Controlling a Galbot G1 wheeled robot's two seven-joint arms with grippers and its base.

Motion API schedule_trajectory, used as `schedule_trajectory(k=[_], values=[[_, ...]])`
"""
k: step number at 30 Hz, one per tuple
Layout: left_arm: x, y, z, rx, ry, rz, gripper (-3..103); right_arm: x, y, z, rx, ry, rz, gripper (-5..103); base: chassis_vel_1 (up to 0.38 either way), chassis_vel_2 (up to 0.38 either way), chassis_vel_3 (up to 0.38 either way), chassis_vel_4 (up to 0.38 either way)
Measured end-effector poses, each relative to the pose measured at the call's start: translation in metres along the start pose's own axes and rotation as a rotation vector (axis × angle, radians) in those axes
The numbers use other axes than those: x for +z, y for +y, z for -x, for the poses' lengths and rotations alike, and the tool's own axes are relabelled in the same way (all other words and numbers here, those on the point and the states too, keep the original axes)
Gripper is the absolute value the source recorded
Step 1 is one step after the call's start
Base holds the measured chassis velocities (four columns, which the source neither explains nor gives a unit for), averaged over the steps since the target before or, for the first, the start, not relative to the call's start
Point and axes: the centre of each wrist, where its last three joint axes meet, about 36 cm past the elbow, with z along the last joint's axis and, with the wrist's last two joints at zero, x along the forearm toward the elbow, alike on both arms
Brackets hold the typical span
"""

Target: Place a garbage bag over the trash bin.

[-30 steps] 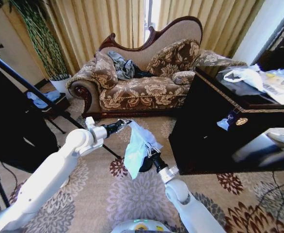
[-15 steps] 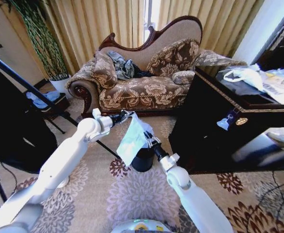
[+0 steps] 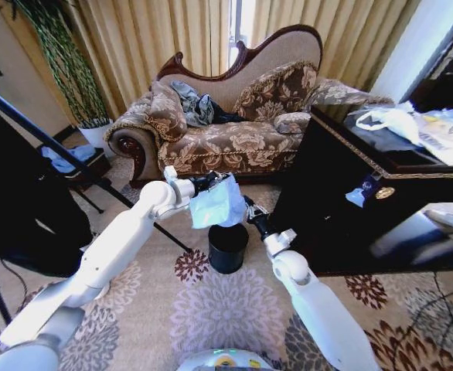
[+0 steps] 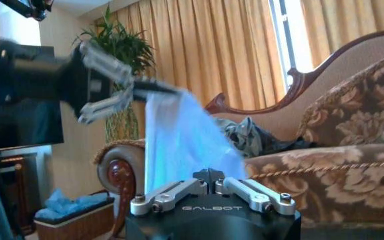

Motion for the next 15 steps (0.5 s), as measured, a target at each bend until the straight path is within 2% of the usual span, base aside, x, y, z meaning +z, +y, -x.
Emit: schedule_trajectory(k=[3,8,15], values=[[-0.004,-0.008,-0.001,0.0,-0.009,0.009,0,0.005,0.015,0.004,-0.01,-0.007,0.031,0,0.0,0.0,0.0,0.0],[-0.004,-0.015,0.001,0.009,-0.007,0.014,0,0.009,0.022,0.008,-0.013,-0.009,0.054,0,0.0,0.0,0.0,0.0],[0.007,-0.028,-0.004,0.042,0.033,0.025,0,0.012,0.032,0.035,-0.015,-0.024,0.088,0,0.0,0.0,0.0,0.0]])
